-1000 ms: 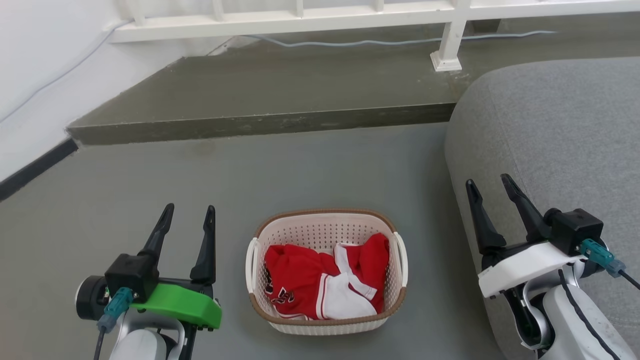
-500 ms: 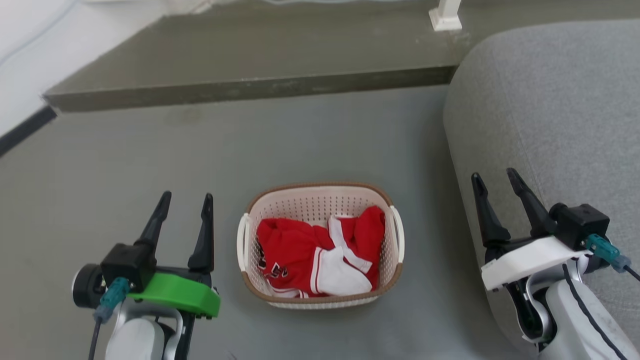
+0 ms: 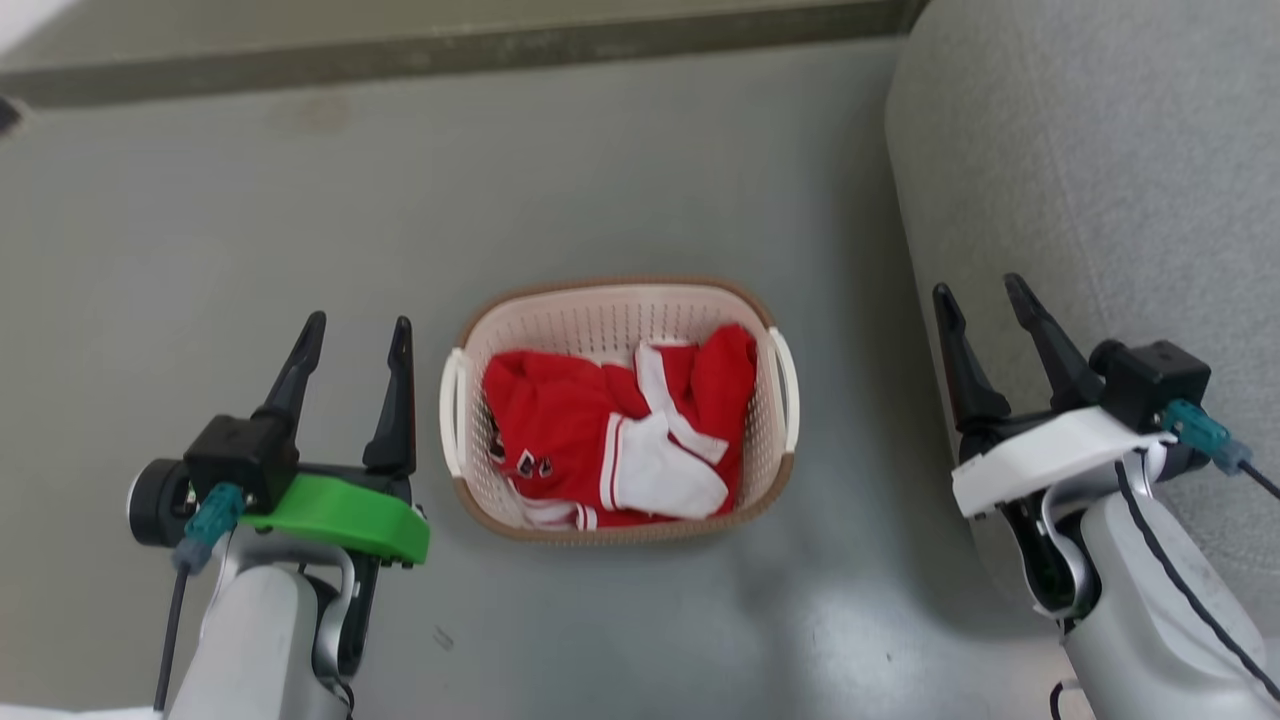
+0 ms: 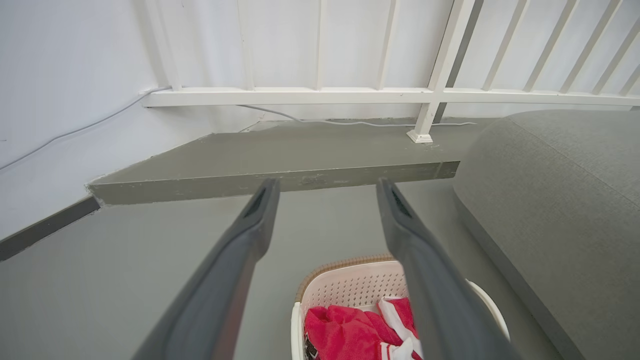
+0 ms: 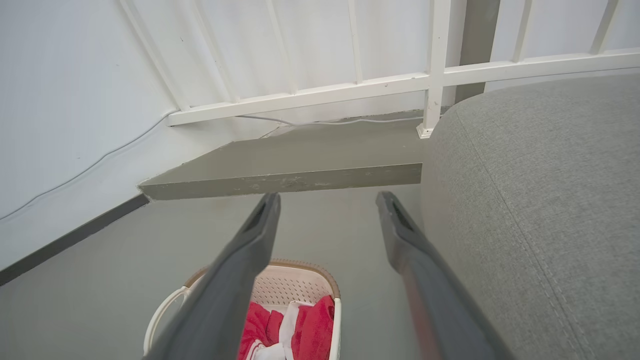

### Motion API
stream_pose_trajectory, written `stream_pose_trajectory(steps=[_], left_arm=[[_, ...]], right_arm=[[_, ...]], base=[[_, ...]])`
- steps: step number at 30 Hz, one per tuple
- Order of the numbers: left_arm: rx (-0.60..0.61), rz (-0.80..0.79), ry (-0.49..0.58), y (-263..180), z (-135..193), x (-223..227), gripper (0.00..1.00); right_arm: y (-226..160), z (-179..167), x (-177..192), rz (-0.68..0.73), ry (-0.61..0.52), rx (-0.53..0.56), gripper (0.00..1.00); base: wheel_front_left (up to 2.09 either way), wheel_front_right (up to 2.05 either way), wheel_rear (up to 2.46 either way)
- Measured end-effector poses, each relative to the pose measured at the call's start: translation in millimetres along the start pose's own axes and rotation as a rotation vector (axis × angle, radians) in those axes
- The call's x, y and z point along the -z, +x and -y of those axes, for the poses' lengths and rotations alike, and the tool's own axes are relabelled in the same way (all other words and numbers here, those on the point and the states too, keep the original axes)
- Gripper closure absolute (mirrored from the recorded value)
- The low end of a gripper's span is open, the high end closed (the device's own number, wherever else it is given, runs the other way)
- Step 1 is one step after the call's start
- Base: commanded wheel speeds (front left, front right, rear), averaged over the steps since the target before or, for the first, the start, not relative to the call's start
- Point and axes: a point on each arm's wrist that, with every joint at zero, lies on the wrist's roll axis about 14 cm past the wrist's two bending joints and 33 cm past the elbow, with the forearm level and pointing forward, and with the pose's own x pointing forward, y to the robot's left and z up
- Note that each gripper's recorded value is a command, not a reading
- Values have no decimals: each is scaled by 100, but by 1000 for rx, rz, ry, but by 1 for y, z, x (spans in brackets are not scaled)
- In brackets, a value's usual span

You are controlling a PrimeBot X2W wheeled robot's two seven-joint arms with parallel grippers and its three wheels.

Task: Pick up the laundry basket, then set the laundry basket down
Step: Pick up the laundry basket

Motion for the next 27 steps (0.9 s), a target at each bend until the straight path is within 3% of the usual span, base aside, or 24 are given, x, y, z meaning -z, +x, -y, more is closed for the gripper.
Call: stream_pose_trajectory(steps=[14, 27], left_arm=[[-22, -179, -52, 36, -19, 76, 0], [-87, -384, -109, 56, -49, 162, 0]], right_arm=[[38, 19, 68, -182, 14, 25, 0], [74, 23, 148, -411, -4, -21, 0]], base=[[0, 0, 0], [0, 0, 0]])
